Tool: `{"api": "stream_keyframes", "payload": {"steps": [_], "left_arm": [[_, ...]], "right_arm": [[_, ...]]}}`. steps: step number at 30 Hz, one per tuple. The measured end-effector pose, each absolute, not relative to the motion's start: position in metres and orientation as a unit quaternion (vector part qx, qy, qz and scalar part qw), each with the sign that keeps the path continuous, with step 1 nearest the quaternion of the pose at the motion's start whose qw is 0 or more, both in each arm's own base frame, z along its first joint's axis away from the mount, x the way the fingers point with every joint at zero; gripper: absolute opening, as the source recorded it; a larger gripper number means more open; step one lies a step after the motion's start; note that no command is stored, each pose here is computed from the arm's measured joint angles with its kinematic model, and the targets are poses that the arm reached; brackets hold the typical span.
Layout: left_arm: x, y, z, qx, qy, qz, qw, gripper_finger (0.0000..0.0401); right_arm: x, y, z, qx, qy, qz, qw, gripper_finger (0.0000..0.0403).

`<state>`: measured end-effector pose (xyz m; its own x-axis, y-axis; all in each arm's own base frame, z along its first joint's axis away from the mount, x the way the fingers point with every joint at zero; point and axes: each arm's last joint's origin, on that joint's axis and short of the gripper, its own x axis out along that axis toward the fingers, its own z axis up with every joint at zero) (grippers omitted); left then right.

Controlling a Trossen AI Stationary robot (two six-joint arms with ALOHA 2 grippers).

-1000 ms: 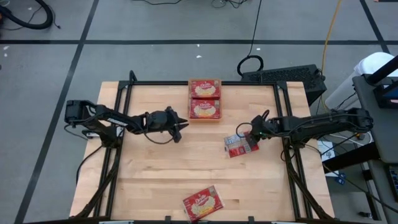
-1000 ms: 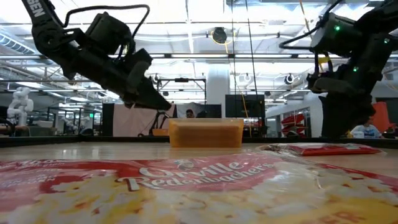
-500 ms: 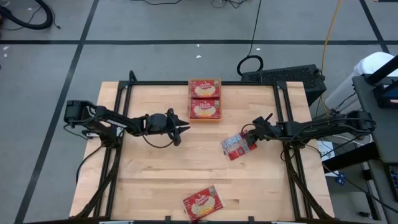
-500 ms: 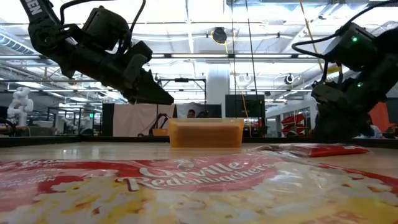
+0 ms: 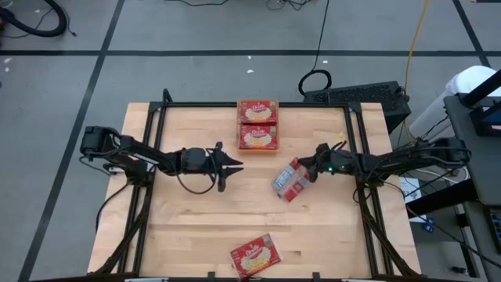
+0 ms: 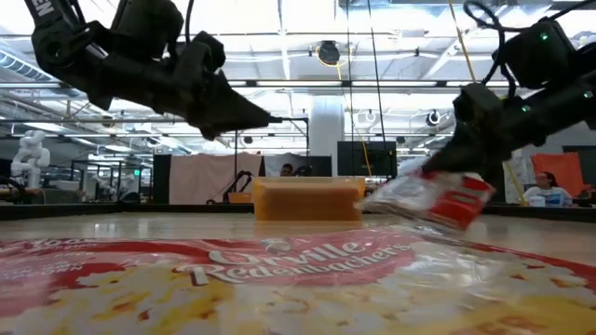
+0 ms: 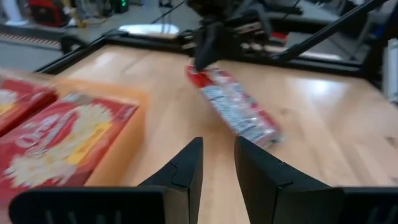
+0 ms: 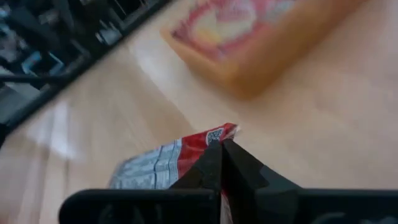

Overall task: Sort popcorn bags into baskets
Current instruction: Put the red popcorn bag into the orange bin

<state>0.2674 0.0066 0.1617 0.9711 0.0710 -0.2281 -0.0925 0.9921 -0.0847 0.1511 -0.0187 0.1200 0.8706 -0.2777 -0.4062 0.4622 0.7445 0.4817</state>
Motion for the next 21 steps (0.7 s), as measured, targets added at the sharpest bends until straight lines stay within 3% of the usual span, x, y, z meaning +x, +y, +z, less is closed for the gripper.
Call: {"api": "stream_keyframes", "payload": {"steps": [5,16,21], "left_arm": [[0.279,-0.003,0.161,-0.052,0.102,0.024,0.993,0.0119],[0.35,-0.002,0.138,-0.084,0.124,0.039,0.988,0.0288],[0.37,0.004,0.115,-0.127,0.146,0.043,0.98,0.0301]], "right_arm": [[0.154,-0.022,0.129,0.26,0.114,-0.193,0.939,0.0],[0.158,-0.022,0.138,0.131,0.091,-0.168,0.973,0.0],[0.159,-0.022,0.143,0.09,0.072,-0.161,0.98,0.0]]}}
